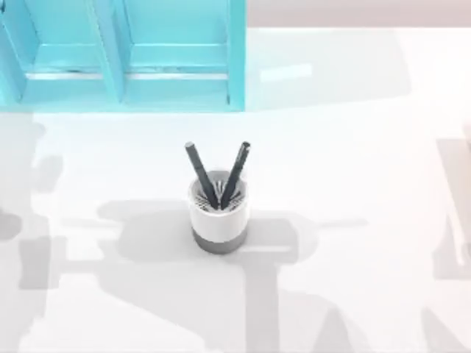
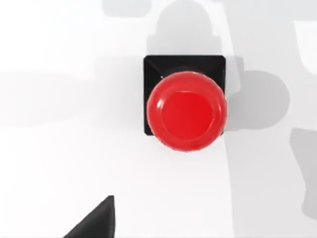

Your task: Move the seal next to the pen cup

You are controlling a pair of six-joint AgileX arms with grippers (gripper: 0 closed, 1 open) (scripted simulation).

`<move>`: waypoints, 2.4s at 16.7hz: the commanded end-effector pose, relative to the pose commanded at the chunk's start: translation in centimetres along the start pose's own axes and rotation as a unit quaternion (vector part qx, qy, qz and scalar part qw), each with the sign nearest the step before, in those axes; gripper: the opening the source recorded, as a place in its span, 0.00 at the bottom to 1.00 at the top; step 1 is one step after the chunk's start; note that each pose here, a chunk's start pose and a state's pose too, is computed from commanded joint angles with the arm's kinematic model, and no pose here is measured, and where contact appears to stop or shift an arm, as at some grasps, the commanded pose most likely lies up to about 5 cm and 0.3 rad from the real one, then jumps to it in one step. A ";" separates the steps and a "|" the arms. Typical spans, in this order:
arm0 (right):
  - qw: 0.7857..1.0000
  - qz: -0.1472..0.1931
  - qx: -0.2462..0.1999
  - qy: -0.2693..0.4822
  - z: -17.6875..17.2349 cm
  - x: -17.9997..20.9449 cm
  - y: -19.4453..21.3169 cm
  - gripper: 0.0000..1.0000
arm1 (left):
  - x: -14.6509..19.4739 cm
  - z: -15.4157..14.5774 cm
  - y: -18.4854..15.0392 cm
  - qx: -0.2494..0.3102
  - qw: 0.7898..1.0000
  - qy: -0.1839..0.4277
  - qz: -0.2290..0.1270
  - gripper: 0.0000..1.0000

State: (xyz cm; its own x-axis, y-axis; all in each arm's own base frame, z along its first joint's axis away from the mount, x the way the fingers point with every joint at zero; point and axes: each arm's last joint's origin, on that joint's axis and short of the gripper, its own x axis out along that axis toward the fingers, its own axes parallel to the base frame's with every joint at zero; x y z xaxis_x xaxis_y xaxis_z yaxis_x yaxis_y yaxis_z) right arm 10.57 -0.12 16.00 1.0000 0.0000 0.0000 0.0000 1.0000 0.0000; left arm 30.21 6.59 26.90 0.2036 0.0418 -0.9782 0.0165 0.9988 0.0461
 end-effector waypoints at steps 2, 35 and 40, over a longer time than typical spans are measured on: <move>1.000 0.000 0.000 0.000 0.0 0.0 0.0 1.00 | 1.2 2.0 1.1 0.000 0.999 0.046 -0.009 1.00; 1.000 0.000 0.000 0.000 0.0 0.0 0.0 1.00 | 12.8 2.2 2.1 -0.001 0.994 0.102 -0.023 0.47; 1.000 0.000 0.000 0.000 0.0 0.0 0.0 1.00 | 12.8 2.2 2.1 -0.001 0.994 0.102 -0.023 0.10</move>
State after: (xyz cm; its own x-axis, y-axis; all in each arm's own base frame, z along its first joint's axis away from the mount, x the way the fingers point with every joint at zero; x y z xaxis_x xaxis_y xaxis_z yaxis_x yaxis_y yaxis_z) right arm 10.57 -0.12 16.00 1.0000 0.0000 0.0000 0.0000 1.0000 0.0000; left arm 35.03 9.18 14.91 -0.0005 -0.0003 -1.0000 0.0200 0.9998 -0.0003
